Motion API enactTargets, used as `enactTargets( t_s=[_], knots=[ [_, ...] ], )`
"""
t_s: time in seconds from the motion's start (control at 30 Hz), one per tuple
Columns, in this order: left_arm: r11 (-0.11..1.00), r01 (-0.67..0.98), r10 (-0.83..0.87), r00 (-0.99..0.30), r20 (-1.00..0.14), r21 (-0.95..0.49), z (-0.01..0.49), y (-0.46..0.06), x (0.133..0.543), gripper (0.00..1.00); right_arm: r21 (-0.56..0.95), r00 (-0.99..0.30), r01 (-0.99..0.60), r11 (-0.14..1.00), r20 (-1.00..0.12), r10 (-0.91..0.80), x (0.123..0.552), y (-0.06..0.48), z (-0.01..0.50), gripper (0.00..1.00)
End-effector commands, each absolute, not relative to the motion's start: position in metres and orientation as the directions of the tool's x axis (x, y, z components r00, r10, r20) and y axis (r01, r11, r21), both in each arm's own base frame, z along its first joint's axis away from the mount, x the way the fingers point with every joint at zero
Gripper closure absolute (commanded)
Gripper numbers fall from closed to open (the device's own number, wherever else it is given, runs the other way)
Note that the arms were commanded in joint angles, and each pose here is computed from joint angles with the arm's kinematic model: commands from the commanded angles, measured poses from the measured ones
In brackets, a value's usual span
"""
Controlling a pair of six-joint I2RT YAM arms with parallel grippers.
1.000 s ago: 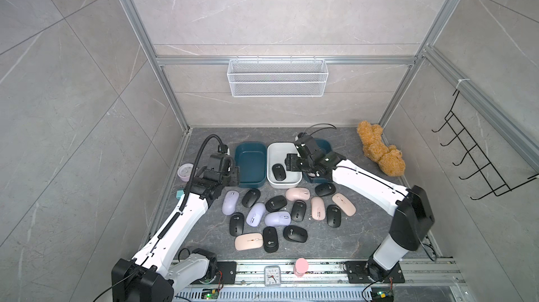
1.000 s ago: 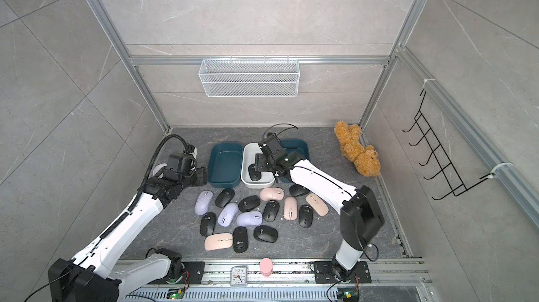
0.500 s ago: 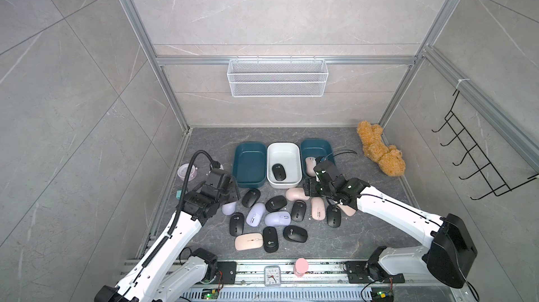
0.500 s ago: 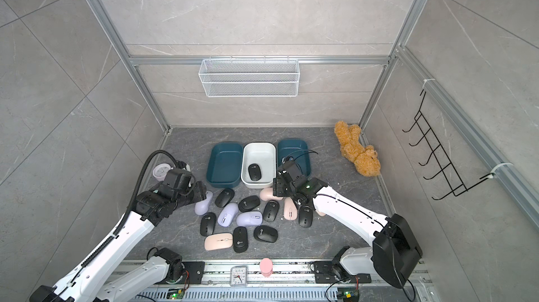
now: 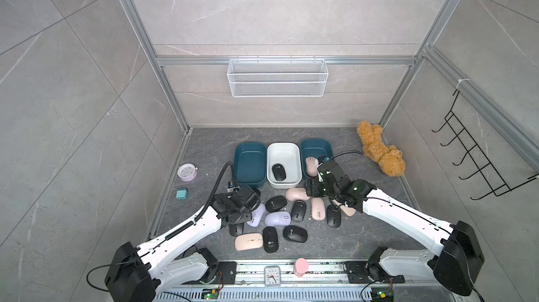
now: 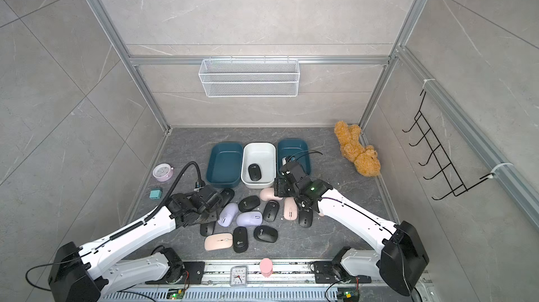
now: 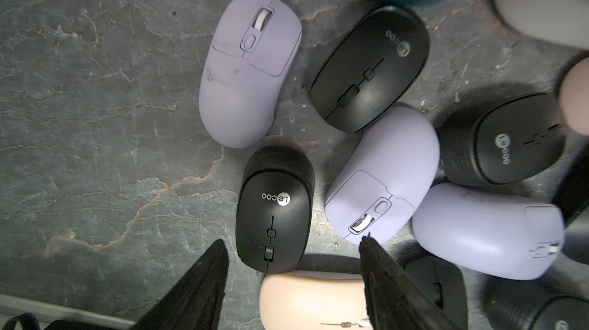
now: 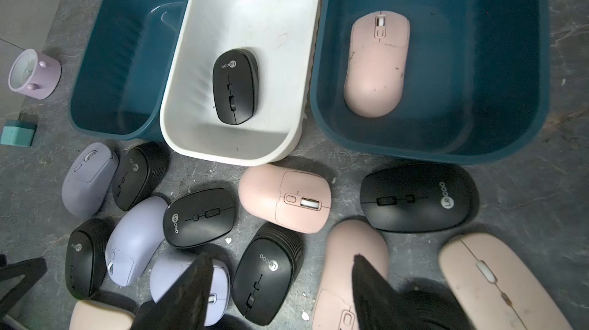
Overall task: Place the mice by color into the storage box
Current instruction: Pick up the mouse from the center of the board.
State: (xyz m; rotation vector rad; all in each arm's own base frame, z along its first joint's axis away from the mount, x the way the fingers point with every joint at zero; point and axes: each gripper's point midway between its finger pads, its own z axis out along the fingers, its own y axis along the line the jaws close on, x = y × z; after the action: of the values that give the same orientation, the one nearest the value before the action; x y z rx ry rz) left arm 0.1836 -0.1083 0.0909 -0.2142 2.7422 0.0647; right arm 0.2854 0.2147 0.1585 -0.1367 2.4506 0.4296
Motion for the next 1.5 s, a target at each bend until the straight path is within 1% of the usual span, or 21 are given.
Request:
enactTargets(
  t_s=[0.0,0.4,0.63,1.07,1.27,1.47],
  knots=[
    [0.976,-0.207,-0.167,-0.912,-0.374,0.071,0.084,-0.095,0.176,0.31,0.253,-0.795,-0.207,0.945,-0.607,-0.012,0.280,0.208,0.158,0.30],
    [0.974,-0.222,-0.190,-0.919,-0.345,0.054,0.059,-0.084,0.157,0.30,0.285,-0.813,-0.203,0.937,-0.582,0.001,0.286,0.222,0.155,0.30],
    [0.987,-0.158,-0.143,-0.931,-0.337,0.015,0.049,-0.096,0.160,0.29,0.287,-0.820,-0.206,0.935,-0.572,-0.005,0.291,0.228,0.156,0.29],
    [0.995,-0.095,-0.081,-0.950,-0.302,0.032,0.034,-0.104,0.161,0.26,0.306,-0.828,-0.192,0.933,-0.560,0.013,0.294,0.233,0.154,0.29],
    [0.993,-0.109,-0.090,-0.954,-0.284,0.051,0.027,-0.100,0.157,0.25,0.307,-0.830,-0.188,0.933,-0.558,0.016,0.293,0.232,0.154,0.29],
    [0.991,-0.130,-0.115,-0.946,-0.303,0.032,0.025,-0.097,0.156,0.26,0.312,-0.832,-0.189,0.931,-0.554,0.017,0.295,0.235,0.155,0.30]
  ],
)
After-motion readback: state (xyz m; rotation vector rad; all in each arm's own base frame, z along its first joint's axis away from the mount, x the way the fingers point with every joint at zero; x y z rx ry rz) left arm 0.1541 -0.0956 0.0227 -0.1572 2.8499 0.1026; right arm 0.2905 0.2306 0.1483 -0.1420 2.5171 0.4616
